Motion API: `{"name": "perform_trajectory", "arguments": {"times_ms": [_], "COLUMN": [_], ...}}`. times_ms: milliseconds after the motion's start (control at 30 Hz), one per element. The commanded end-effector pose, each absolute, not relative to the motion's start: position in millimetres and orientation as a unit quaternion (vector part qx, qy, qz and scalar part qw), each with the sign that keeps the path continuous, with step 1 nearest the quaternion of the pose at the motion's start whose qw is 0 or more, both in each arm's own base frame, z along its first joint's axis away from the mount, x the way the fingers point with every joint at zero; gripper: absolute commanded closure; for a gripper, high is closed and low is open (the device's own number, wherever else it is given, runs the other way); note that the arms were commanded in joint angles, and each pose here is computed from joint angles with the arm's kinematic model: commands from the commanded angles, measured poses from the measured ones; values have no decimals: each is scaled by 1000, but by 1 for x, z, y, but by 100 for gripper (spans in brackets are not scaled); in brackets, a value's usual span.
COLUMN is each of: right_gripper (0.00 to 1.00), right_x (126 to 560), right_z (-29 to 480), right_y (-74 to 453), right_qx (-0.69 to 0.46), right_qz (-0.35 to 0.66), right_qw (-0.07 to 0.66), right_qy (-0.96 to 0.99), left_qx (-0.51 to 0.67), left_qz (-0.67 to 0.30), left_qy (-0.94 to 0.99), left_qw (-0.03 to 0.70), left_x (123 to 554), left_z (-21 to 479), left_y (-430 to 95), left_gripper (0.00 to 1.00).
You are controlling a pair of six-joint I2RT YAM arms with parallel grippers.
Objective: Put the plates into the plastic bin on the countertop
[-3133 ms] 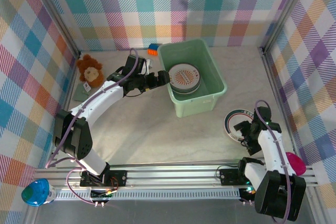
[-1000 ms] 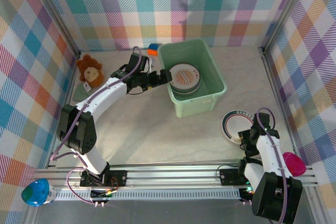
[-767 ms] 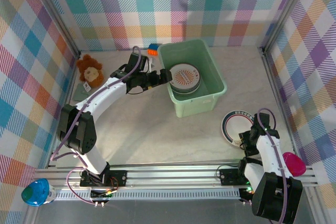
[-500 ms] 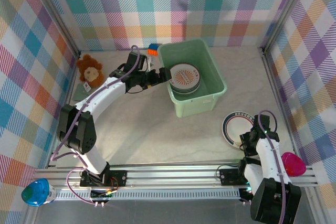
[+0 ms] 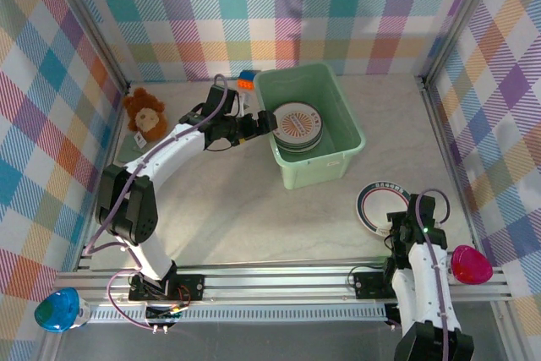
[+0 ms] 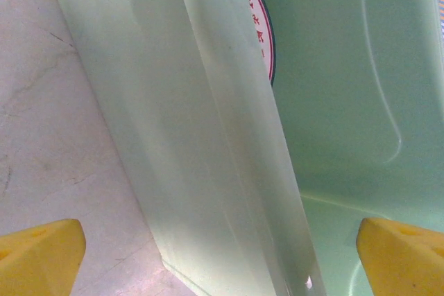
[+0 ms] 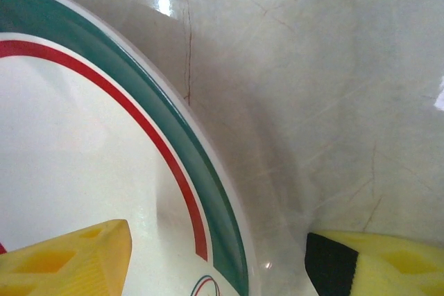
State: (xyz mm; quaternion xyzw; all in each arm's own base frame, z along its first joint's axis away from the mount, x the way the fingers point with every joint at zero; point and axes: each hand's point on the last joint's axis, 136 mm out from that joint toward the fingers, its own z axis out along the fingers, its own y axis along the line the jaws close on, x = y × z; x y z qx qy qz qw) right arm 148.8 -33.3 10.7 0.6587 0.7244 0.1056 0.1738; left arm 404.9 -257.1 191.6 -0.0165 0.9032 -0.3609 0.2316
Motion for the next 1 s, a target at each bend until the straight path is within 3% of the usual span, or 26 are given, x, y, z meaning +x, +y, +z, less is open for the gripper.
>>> {"name": "perform_trajectory", "arguments": {"times_ms": [0, 100, 400, 967], "right_gripper": [33, 41, 55, 73], "right_x": [211, 215, 227, 227], "right_z": [18, 20, 30, 64], "right_y": [-25, -25, -27, -36], "right_qx": [625, 622, 612, 623], "right_qz": [239, 244, 238, 248], "right_qw": [275, 279, 279, 324], "right_qy": [691, 690, 700, 667], "left_qx": [-17, -16, -20, -29], "left_qz": [-375, -375, -377, -380], "left_qy": [895, 895, 896, 894], "left_qw": [242, 239, 236, 237], "left_x": [413, 415, 418, 413], "left_z": [200, 197, 191, 192], "left_y": [-260, -261, -259, -254], "left_gripper": [0, 0, 0, 0]}}
